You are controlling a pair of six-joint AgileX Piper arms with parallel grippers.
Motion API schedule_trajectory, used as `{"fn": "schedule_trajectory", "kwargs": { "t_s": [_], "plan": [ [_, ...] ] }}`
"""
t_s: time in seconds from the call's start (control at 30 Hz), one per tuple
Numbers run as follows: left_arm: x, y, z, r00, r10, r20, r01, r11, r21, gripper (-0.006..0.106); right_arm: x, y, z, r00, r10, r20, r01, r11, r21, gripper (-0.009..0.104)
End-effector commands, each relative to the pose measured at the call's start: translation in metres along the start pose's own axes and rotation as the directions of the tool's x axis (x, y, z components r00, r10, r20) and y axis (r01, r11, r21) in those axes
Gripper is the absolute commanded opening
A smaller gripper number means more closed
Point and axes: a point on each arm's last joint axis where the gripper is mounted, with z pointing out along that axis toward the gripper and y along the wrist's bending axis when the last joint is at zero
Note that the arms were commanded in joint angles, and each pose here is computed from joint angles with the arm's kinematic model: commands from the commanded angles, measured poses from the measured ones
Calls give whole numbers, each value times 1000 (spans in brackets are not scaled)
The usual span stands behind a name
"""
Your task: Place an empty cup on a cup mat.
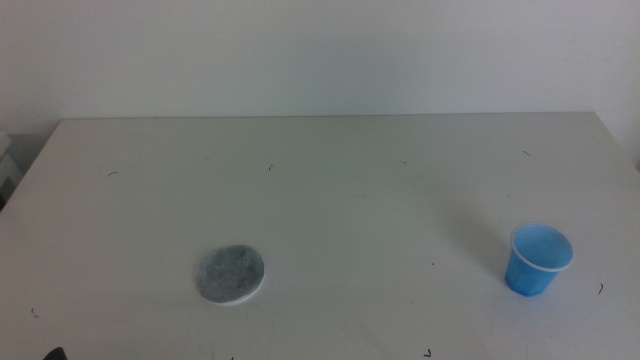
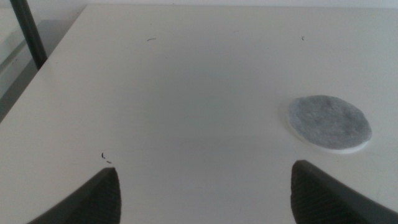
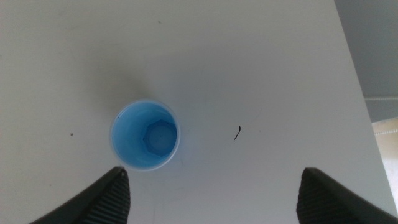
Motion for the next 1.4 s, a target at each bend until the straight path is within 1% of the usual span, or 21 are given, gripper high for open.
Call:
{"fn": "schedule_trajectory", "kwargs": {
  "t_s": [0.0, 0.23, 0.4, 0.6, 0.87, 1.0, 1.17, 1.27, 1.37],
  "plan": [
    [-8, -1, -2, 996, -12, 85, 11, 1000, 11, 105, -16, 2, -2, 999, -13, 44, 13, 1000, 3, 83],
    [-8, -1, -2, 996, -12, 85, 11, 1000, 11, 105, -25, 6, 46, 994, -20, -110, 25, 999, 40, 83],
    [-8, -1, -2, 996, -12, 85, 11, 1000, 11, 105, -25, 15, 80, 976, -46, -212, 57, 997, 48, 83],
    [-8, -1, -2, 996, -12, 85, 11, 1000, 11, 105, -24, 28, 109, 962, -83, -260, 97, 994, 41, 83],
    [-8, -1, -2, 996, -12, 85, 11, 1000, 11, 105, -23, 36, 147, 949, -90, -301, 109, 993, 47, 83],
    [-8, -1, -2, 996, -12, 85, 11, 1000, 11, 105, -21, 37, 163, 940, -91, -329, 114, 992, 51, 81],
    [-8, -1, -2, 996, -12, 85, 11, 1000, 11, 105, -19, 38, 175, 934, -91, -345, 117, 992, 54, 71],
    [-8, -1, -2, 996, -12, 85, 11, 1000, 11, 105, -19, 38, 180, 932, -90, -350, 116, 992, 53, 60],
    [-8, -1, -2, 996, -12, 85, 11, 1000, 11, 105, -18, 39, 181, 931, -85, -354, 109, 993, 49, 43]
  ]
}}
